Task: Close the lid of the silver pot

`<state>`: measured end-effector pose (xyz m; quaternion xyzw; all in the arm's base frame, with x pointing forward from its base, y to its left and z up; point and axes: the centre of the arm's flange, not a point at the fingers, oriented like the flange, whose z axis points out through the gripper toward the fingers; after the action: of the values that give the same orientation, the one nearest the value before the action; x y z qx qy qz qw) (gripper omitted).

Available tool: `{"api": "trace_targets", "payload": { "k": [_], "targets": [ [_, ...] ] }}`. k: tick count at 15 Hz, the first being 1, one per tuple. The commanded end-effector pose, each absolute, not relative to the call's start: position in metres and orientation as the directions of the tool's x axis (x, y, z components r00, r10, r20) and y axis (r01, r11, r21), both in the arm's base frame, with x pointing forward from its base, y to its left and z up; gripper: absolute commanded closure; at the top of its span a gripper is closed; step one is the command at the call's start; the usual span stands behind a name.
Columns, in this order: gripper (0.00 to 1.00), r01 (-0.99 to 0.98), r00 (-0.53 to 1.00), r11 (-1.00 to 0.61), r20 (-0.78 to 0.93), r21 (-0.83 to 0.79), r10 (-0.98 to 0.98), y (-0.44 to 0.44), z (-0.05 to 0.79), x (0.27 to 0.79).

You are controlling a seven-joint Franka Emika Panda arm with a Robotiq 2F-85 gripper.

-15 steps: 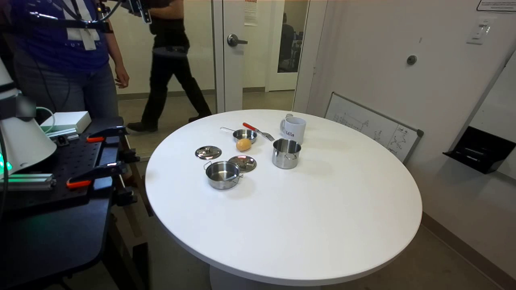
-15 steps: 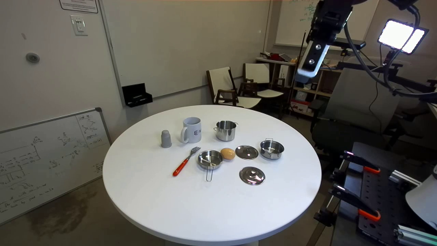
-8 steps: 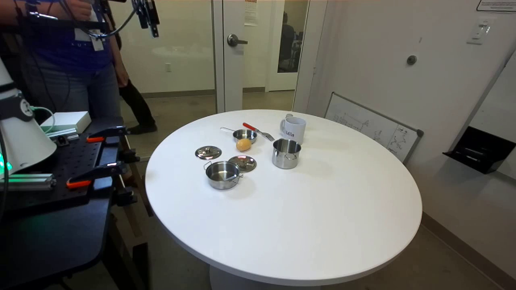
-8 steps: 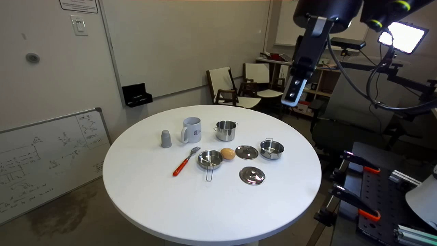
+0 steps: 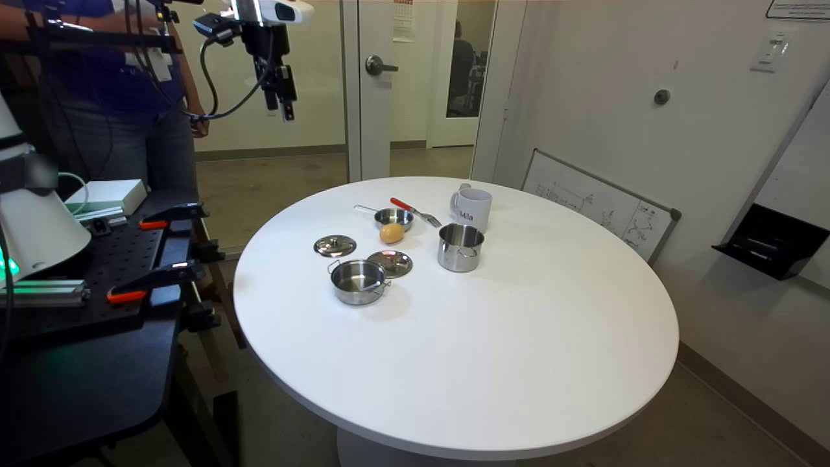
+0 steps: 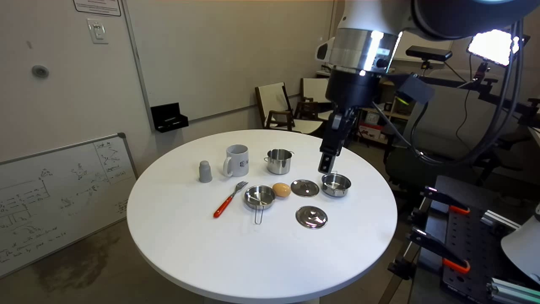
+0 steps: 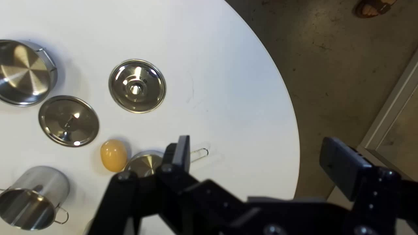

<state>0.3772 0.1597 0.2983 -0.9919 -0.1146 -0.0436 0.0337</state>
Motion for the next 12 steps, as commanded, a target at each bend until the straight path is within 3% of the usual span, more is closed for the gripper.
{"api": "trace_targets", "payload": {
  "k": [1,4,12],
  "targets": [
    [0.0,0.226,0.972,-0.972,0.08,-0.059,0.221,0.159,0.291,0.379],
    [0.0,0.228,0.971,-0.972,0.081,-0.059,0.223,0.16,0.291,0.379],
    [0.0,-0.101,0.977,-0.994,0.193,0.039,-0.092,0.103,0.202,0.405]
  ]
}}
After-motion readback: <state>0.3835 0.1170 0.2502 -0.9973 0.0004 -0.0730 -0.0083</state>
